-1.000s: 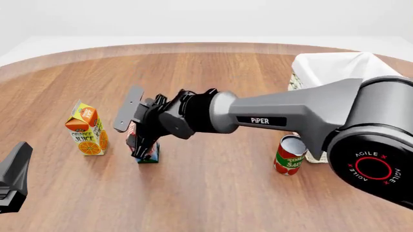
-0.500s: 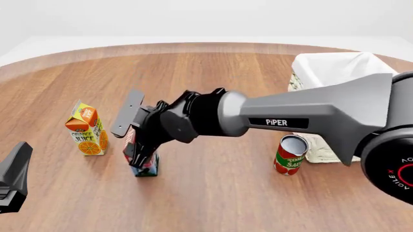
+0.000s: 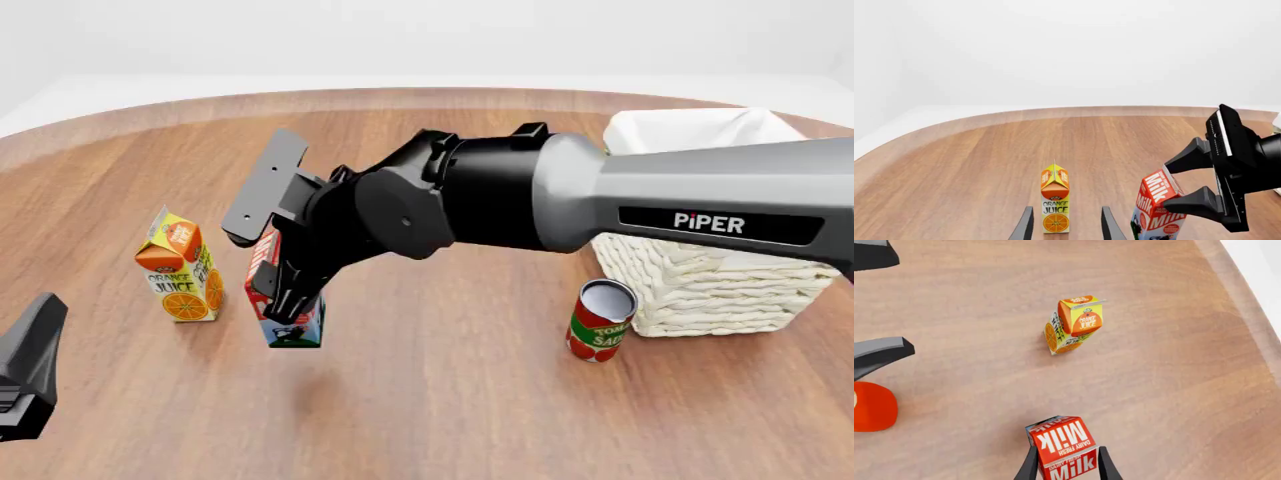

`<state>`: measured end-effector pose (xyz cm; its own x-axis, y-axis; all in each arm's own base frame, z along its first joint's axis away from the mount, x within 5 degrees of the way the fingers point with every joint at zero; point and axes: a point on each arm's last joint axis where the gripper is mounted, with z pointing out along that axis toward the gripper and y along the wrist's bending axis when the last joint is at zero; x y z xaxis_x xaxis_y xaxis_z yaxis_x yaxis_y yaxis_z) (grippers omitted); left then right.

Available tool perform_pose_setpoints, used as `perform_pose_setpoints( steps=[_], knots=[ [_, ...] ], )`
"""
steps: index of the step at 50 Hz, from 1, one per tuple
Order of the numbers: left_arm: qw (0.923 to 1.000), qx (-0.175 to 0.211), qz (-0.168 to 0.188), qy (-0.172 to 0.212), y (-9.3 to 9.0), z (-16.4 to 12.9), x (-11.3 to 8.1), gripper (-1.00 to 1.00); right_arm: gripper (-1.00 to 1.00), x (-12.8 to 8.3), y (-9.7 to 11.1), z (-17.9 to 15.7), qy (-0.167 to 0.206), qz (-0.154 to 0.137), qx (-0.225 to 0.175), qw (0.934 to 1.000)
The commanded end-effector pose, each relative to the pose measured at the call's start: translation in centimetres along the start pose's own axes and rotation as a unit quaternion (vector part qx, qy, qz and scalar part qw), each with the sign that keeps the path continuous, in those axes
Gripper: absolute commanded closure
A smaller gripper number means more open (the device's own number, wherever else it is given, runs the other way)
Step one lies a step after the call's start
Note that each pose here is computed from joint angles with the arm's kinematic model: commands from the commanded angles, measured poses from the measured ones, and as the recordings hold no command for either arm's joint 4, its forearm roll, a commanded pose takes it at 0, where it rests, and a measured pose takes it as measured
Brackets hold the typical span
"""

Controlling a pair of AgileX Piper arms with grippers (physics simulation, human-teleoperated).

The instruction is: Pick the milk and place it in the basket.

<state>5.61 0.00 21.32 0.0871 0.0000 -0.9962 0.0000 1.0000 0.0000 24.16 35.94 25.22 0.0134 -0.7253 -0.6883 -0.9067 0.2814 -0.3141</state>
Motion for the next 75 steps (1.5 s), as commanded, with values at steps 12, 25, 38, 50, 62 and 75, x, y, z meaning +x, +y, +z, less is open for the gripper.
perform_pose_setpoints(
  steps=[12,25,38,50,62,75],
  knots=[
    [1.0,0.0,0.0,0.0,0.0,0.0,0.0,-1.0,1.0,-3.0,-2.4,-8.6,-0.049,0.0,0.033,0.9982],
    [1.0,0.0,0.0,0.0,0.0,0.0,0.0,-1.0,1.0,-3.7,-4.0,-13.0,-0.066,0.002,0.058,0.9961],
    [1.0,0.0,0.0,0.0,0.0,0.0,0.0,-1.0,1.0,-3.8,-5.0,-15.0,-0.074,0.006,0.073,0.9946],
    [1.0,0.0,0.0,0.0,0.0,0.0,0.0,-1.0,1.0,-3.9,-7.1,-18.6,-0.083,0.014,0.107,0.9907],
    [1.0,0.0,0.0,0.0,0.0,0.0,0.0,-1.0,1.0,-3.2,-8.6,-21.2,-0.088,0.029,0.139,0.986],
    [1.0,0.0,0.0,0.0,0.0,0.0,0.0,-1.0,1.0,-2.3,-9.3,-23.0,-0.09,0.041,0.159,0.9823]
  ],
)
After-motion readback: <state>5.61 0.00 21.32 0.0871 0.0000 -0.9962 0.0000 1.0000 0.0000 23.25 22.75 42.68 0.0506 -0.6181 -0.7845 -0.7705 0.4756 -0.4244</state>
